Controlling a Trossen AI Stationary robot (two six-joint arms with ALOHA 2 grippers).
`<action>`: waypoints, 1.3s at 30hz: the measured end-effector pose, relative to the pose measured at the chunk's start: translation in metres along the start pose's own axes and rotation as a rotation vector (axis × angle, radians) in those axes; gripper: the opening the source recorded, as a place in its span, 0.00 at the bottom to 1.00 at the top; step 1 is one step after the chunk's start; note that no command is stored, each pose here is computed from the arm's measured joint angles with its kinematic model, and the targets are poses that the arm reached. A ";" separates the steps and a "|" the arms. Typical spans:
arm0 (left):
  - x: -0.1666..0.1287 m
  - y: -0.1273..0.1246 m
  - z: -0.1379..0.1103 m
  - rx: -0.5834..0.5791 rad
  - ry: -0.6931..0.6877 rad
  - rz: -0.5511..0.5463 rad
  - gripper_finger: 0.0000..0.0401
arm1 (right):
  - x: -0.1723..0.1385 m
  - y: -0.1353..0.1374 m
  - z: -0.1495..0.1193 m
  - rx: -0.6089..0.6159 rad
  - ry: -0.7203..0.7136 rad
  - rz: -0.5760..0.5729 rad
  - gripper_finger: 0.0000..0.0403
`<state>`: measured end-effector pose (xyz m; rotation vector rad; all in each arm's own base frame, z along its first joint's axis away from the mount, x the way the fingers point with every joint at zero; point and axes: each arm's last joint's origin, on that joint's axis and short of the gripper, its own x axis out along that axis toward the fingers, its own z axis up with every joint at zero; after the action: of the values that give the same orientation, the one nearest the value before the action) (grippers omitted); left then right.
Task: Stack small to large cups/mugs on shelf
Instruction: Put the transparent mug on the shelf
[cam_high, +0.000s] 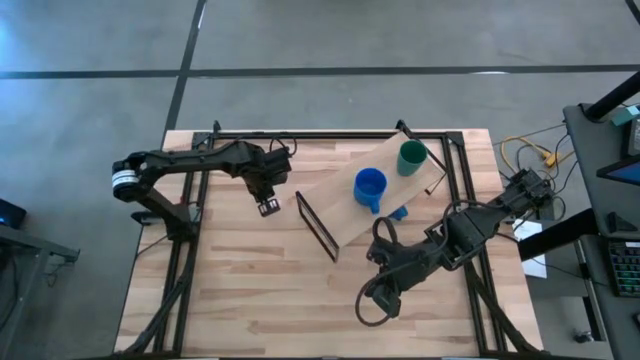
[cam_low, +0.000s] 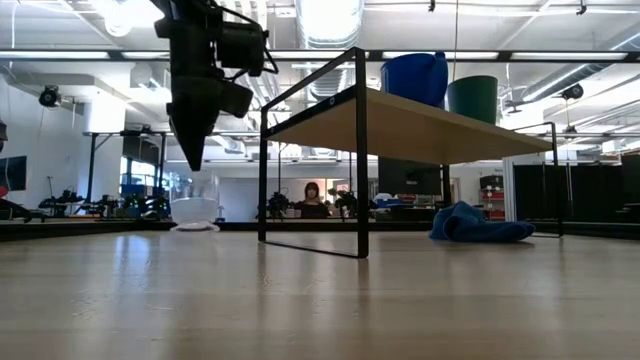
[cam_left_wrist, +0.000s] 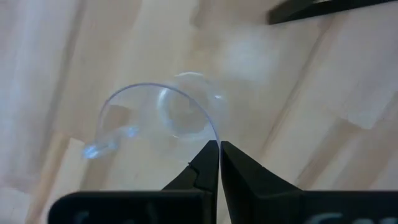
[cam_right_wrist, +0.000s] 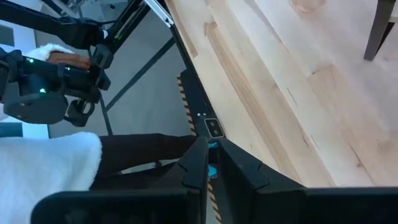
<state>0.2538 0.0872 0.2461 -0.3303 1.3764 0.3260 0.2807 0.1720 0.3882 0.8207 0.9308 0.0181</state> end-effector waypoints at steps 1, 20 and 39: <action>0.000 0.000 0.000 -0.001 0.002 -0.007 0.00 | 0.000 0.000 0.000 0.000 0.000 0.000 0.08; -0.027 -0.049 -0.015 0.168 0.069 -0.027 0.00 | 0.000 -0.001 0.001 -0.011 -0.024 -0.013 0.08; -0.182 -0.111 -0.054 0.253 -0.381 -0.160 0.00 | 0.000 -0.002 0.002 -0.070 -0.062 -0.039 0.08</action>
<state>0.2211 -0.0421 0.4208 -0.1558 0.9953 0.0734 0.2815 0.1698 0.3879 0.7342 0.8828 -0.0088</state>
